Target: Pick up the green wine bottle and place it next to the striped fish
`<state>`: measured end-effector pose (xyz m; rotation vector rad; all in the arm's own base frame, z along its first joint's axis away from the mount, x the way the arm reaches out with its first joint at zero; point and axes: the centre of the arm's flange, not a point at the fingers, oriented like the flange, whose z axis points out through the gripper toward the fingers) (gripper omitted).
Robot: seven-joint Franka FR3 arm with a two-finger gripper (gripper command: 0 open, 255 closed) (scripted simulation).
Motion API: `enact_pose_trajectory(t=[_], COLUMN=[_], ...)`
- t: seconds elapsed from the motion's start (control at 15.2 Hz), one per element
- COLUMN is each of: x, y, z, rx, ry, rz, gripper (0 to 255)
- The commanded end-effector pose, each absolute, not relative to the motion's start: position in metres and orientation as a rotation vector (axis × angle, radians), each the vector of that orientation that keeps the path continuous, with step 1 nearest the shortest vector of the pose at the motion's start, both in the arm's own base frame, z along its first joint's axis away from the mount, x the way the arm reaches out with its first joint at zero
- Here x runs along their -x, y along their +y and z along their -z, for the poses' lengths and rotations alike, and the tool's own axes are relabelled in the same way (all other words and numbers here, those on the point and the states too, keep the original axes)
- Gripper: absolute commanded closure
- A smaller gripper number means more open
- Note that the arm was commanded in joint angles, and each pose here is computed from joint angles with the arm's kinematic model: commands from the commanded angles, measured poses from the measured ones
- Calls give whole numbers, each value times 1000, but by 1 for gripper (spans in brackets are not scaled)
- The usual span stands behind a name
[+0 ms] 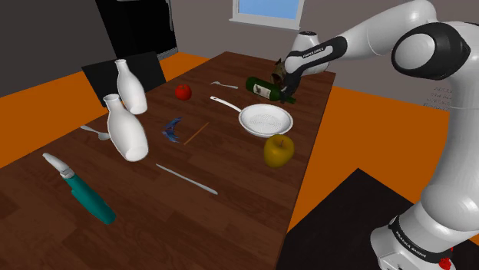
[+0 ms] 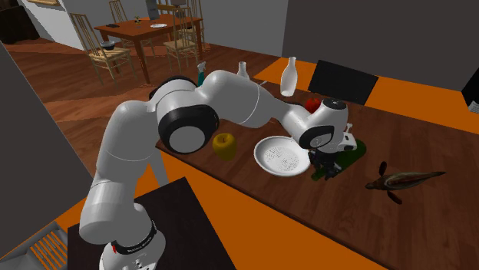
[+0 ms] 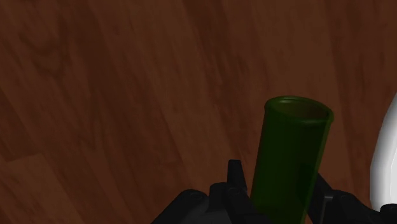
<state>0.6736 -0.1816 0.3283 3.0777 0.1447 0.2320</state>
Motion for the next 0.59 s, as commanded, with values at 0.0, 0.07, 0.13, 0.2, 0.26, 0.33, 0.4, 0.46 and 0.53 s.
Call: enact_pose_trajectory(t=[0.0, 0.07, 0.13, 0.2, 0.26, 0.33, 0.4, 0.46, 0.53], x=[-674, -674, -674, -674, -674, -674, -674, -672, -670], y=[-182, -182, -182, -182, -182, -182, -182, -181, -180], z=[-328, -328, -328, -328, -328, -328, -328, -341, -354], rx=[-3078, -3078, -3078, -3078, -3078, -3078, -3078, -3078, -3078], ry=[145, 145, 145, 145, 145, 145, 145, 145, 145], rz=[-232, -232, -232, -232, -232, -232, -232, -232, -232], gripper=[255, 0, 0, 0, 0, 0, 0, 0, 0])
